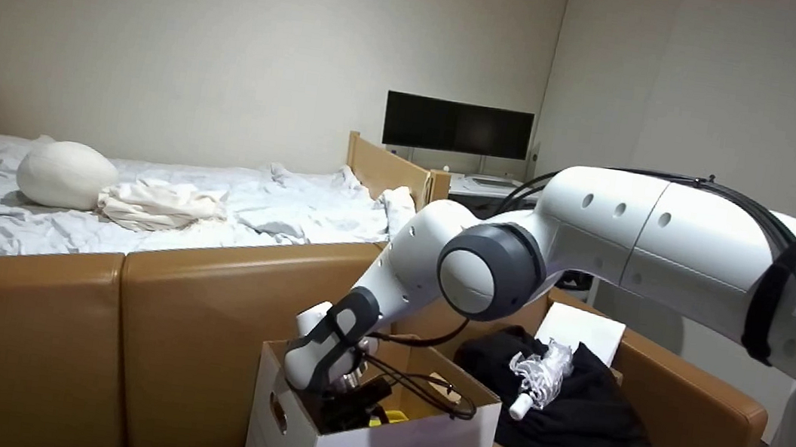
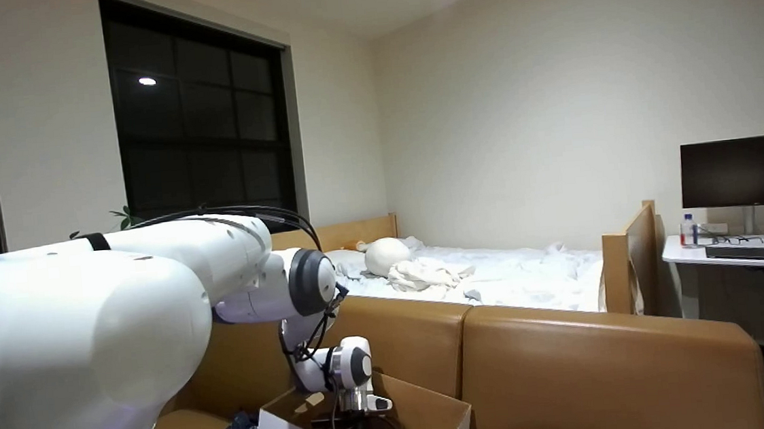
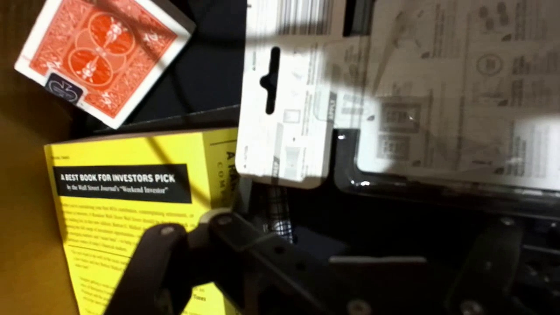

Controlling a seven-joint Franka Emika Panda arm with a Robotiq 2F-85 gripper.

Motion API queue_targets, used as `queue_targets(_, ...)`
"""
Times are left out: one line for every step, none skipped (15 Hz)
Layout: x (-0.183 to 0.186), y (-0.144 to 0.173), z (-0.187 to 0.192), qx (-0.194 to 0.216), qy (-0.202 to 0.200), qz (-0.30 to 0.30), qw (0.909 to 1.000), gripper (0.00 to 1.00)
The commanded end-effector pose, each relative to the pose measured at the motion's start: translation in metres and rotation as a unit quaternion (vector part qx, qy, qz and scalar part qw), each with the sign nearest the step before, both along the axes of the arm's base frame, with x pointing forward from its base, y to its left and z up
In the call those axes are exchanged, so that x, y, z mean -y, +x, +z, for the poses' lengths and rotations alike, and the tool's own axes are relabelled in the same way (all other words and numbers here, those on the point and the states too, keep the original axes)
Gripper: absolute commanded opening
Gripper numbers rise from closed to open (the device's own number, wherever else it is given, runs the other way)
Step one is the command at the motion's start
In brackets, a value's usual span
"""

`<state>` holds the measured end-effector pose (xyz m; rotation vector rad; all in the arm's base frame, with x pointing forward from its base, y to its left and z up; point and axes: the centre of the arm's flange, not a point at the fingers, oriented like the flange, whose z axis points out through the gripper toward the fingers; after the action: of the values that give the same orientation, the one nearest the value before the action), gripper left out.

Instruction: Take the umbrella and the jacket out of the box

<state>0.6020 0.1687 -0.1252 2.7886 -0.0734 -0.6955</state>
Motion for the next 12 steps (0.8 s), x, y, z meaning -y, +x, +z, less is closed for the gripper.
queue_targets(0.002,0.001,-0.002,-0.035,0.010,-0.011,0.9993,1.00)
queue_targets(0.002,0.002,0.000,-0.041,0.008,-0.010,0.9991,1.00)
queue_targets(0.002,0.002,0.002,-0.043,0.005,-0.014,0.9989,1.00)
queue_targets(0.002,0.004,0.004,-0.048,0.005,-0.012,0.9988,1.00)
queue_targets(0.001,0.005,0.005,-0.051,0.005,-0.009,0.9987,1.00)
queue_targets(0.002,0.006,0.007,-0.052,0.004,-0.010,0.9986,1.00)
queue_targets(0.002,0.008,0.009,-0.053,0.005,-0.008,0.9985,1.00)
queue_targets(0.002,0.010,0.011,-0.058,0.010,-0.007,0.9982,1.00)
queue_targets(0.002,0.012,0.013,-0.060,0.009,-0.009,0.9981,1.00)
queue_targets(0.002,0.012,0.015,-0.059,0.007,-0.014,0.9981,1.00)
queue_targets(0.004,0.013,0.020,-0.057,0.006,-0.023,0.9981,1.00)
queue_targets(0.004,0.013,0.027,-0.049,0.007,-0.026,0.9984,1.00)
